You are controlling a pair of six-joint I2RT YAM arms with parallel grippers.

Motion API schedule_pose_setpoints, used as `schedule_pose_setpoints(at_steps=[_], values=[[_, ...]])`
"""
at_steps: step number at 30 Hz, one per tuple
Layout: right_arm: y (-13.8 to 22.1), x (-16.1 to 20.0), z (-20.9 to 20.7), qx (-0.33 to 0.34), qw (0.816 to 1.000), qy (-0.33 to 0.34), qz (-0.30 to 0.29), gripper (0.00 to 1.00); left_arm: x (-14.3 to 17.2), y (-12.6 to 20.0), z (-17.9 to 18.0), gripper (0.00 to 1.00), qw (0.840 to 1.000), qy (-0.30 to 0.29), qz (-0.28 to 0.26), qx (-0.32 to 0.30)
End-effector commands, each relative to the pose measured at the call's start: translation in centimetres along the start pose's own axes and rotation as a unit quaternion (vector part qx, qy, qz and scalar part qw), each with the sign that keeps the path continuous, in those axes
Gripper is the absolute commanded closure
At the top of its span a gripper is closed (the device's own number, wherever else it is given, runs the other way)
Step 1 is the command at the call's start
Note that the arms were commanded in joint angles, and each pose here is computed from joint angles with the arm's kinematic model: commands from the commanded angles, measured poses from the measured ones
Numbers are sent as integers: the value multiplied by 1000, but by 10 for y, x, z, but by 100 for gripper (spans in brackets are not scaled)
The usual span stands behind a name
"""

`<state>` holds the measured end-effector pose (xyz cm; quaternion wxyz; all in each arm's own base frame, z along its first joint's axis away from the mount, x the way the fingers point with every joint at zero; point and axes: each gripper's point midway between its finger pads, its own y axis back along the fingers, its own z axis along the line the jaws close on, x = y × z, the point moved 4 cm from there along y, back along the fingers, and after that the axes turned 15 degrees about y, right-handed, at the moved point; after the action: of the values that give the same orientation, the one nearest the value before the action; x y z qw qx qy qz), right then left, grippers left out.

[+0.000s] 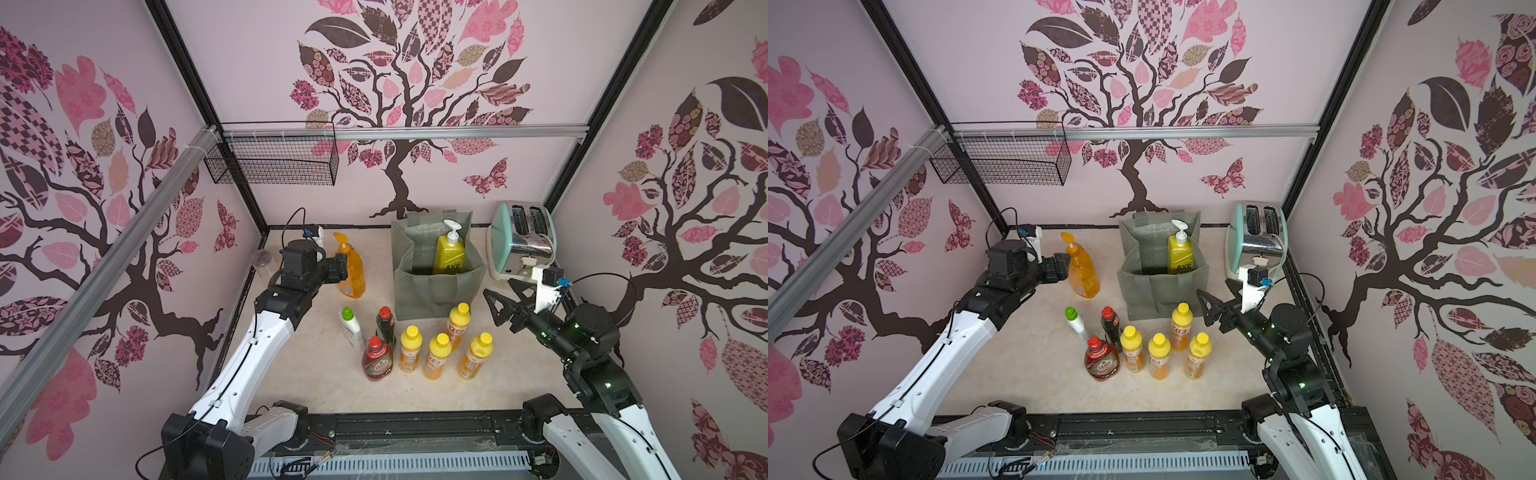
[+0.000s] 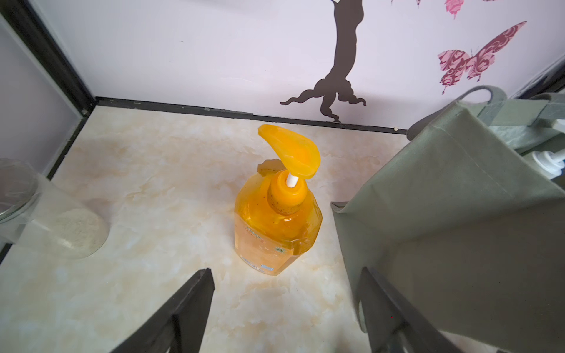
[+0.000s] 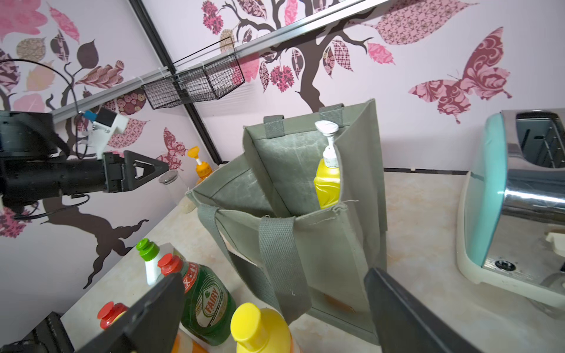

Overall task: Pack dish soap into the shopping bag
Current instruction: Pick up the bottle of dish soap at the center of the board.

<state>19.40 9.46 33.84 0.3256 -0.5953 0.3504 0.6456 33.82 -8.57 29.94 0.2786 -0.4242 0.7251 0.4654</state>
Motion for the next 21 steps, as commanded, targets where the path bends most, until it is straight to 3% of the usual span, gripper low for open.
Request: schedule_pose_setpoints(at_steps=[1, 8, 12, 21], values=[[1, -2, 9, -33, 999, -6, -13, 0, -23, -3, -15, 19, 996, -41, -61, 50], [1, 4, 7, -30, 999, -9, -24, 0, -40, -7, 2, 25, 991, -28, -81, 99], [-2, 8, 7, -33, 999, -12, -23, 0, -24, -24, 2, 27, 990, -45, -41, 123], [-5, 10, 8, -39, 999, -16, -29, 0, -7, -50, 10, 30, 991, -57, -13, 124]])
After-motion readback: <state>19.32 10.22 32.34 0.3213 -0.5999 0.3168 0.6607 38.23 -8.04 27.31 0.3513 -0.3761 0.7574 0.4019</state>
